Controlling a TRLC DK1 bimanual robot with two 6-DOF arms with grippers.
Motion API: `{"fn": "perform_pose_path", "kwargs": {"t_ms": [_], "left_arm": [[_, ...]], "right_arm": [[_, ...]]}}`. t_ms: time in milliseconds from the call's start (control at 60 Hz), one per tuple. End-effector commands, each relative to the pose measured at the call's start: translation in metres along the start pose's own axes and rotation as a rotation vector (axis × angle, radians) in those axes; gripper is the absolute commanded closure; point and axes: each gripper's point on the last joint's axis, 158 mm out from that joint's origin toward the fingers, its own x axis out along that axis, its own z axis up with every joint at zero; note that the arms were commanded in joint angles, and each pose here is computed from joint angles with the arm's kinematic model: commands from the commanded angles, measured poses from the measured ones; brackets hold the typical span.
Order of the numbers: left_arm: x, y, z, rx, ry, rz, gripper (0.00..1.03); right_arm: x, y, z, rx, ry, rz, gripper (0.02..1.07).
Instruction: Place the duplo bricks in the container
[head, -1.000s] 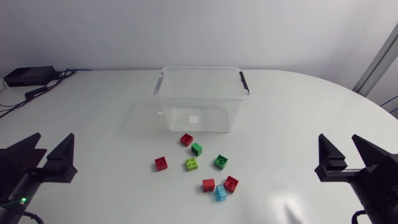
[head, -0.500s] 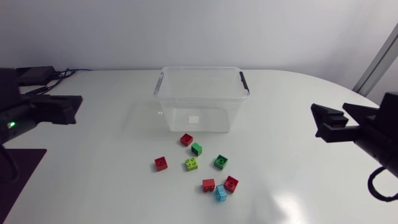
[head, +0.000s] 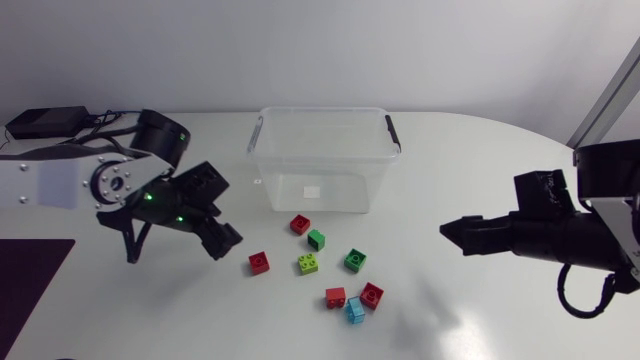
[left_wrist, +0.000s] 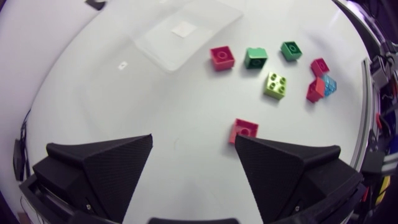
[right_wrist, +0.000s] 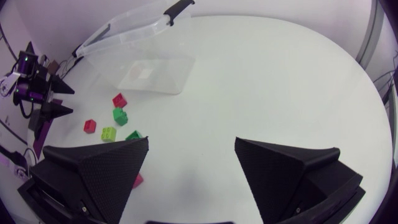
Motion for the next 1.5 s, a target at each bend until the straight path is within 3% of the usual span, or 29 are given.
{"fn": "perform_pose_path", "kwargs": {"t_ms": [0,117,367,500,617,767,917,1033,1200,1317,1483], "left_arm": [[0.015,-0.021,-0.011,0.109,0.025,-0.076,0.10],[0.031,-0.039,-0.022,0.189,0.049,-0.145,0.10],[0.053,-0.068,-0.029,0.292,0.051,-0.242,0.17],[0.067,-0.088,-0.035,0.360,0.077,-0.302,0.33],[0.079,-0.095,-0.037,0.387,0.090,-0.348,0.63],[0.079,-0.098,-0.035,0.398,0.086,-0.355,0.74],[0.038,-0.087,-0.009,0.407,0.019,-0.301,0.76],[-0.003,-0.078,0.019,0.416,-0.031,-0.263,0.77],[-0.072,-0.057,0.096,0.415,-0.205,-0.161,0.77],[-0.093,-0.040,0.149,0.385,-0.314,-0.107,0.77],[-0.087,-0.016,0.216,0.315,-0.451,-0.047,0.77]], "right_arm": [[0.007,0.010,-0.001,-0.116,0.046,0.037,0.07],[0.021,0.021,-0.039,-0.229,0.233,0.115,0.07],[0.028,0.068,-0.067,-0.427,0.281,0.233,0.07],[0.036,0.083,-0.090,-0.500,0.354,0.257,0.07],[0.050,0.091,-0.108,-0.573,0.397,0.252,0.07],[0.065,0.093,-0.115,-0.637,0.419,0.204,0.07],[0.078,0.092,-0.124,-0.672,0.453,0.178,0.11],[0.087,0.093,-0.127,-0.682,0.464,0.178,0.23],[0.099,0.099,-0.120,-0.700,0.428,0.166,0.77],[0.102,0.096,-0.124,-0.694,0.448,0.159,0.80],[0.076,0.099,-0.100,-0.686,0.388,0.147,0.81]]}}
